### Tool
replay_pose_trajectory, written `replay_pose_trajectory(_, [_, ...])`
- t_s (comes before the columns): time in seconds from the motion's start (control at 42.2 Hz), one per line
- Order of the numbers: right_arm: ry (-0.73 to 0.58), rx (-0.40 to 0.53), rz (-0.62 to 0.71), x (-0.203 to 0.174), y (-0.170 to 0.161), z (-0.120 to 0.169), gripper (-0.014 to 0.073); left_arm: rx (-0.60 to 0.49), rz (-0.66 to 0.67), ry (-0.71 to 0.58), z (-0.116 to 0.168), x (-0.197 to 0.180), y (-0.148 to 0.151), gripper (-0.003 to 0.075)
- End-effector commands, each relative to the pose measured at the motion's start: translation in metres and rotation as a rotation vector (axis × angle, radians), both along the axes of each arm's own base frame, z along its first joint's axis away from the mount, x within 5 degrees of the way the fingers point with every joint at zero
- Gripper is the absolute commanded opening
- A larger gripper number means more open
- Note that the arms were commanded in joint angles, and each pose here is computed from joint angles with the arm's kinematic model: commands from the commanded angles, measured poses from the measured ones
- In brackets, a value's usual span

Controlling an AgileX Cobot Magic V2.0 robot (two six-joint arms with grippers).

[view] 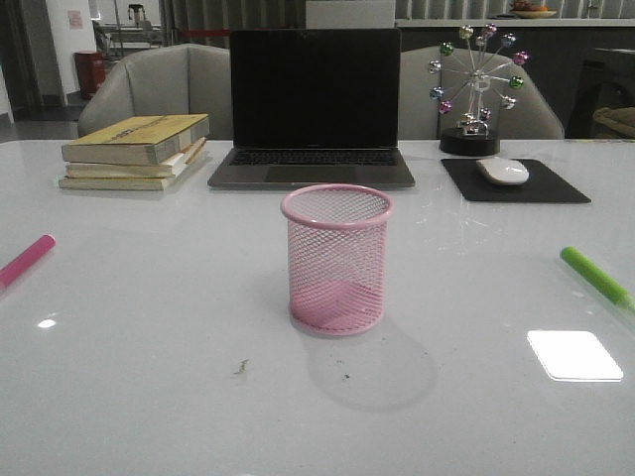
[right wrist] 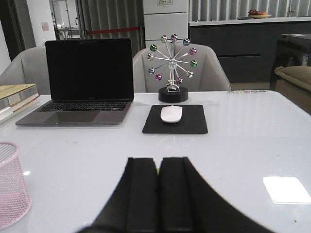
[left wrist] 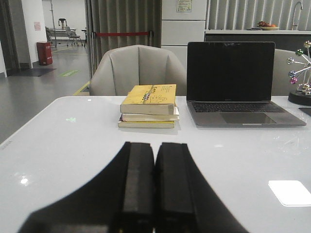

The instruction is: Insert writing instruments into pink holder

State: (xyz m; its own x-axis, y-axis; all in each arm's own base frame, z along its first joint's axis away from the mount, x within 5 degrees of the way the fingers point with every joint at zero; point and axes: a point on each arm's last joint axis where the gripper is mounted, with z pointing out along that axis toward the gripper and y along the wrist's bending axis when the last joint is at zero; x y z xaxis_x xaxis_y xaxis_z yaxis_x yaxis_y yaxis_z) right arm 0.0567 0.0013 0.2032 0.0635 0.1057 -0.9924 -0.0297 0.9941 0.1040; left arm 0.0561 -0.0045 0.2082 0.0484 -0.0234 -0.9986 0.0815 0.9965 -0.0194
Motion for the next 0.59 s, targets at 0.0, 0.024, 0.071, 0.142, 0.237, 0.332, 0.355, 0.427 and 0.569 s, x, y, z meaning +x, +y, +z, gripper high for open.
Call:
replay_pose_trajectory(0.0, [-0.139,0.0,-0.009,-0.004,-0.001,0.014,0.0057,-0.027,-0.01,-0.128,0.011,-0.003,0.0,0.0099])
replay_pose_trajectory(0.024, [-0.143,0.0,-0.009,-0.004,-0.001,0.016,0.0057,-0.028,-0.01,-0.144,0.013,-0.003,0.0,0.0099])
replay_pose_trajectory(0.071, [-0.157,0.001,-0.007,-0.005,-0.001,0.021,0.0057,-0.031,-0.01,-0.173,0.019,-0.005,0.0,0.0099])
replay_pose_trajectory(0.142, [-0.192,0.001,-0.007,-0.008,-0.001,0.035,0.0057,-0.034,-0.011,-0.211,0.033,-0.008,0.0,0.0099])
replay_pose_trajectory(0.237, [-0.229,0.002,-0.006,-0.017,-0.001,0.063,0.0057,-0.039,-0.011,-0.268,0.062,-0.016,0.001,0.0099])
replay_pose_trajectory(0.332, [-0.243,-0.003,-0.006,-0.026,-0.001,0.091,0.0057,-0.039,-0.012,-0.271,0.09,-0.025,0.002,0.0099])
replay_pose_trajectory(0.355, [-0.243,-0.003,-0.005,-0.028,-0.001,0.099,0.0057,-0.04,-0.012,-0.279,0.1,-0.028,0.002,0.0099])
replay_pose_trajectory(0.427, [-0.231,-0.004,-0.004,-0.032,-0.001,0.12,0.0057,-0.039,-0.013,-0.269,0.122,-0.033,0.002,0.0099])
replay_pose_trajectory(0.569, [-0.166,-0.045,-0.019,-0.03,-0.001,0.157,0.0057,-0.032,-0.013,-0.199,0.164,-0.03,0.002,0.0099])
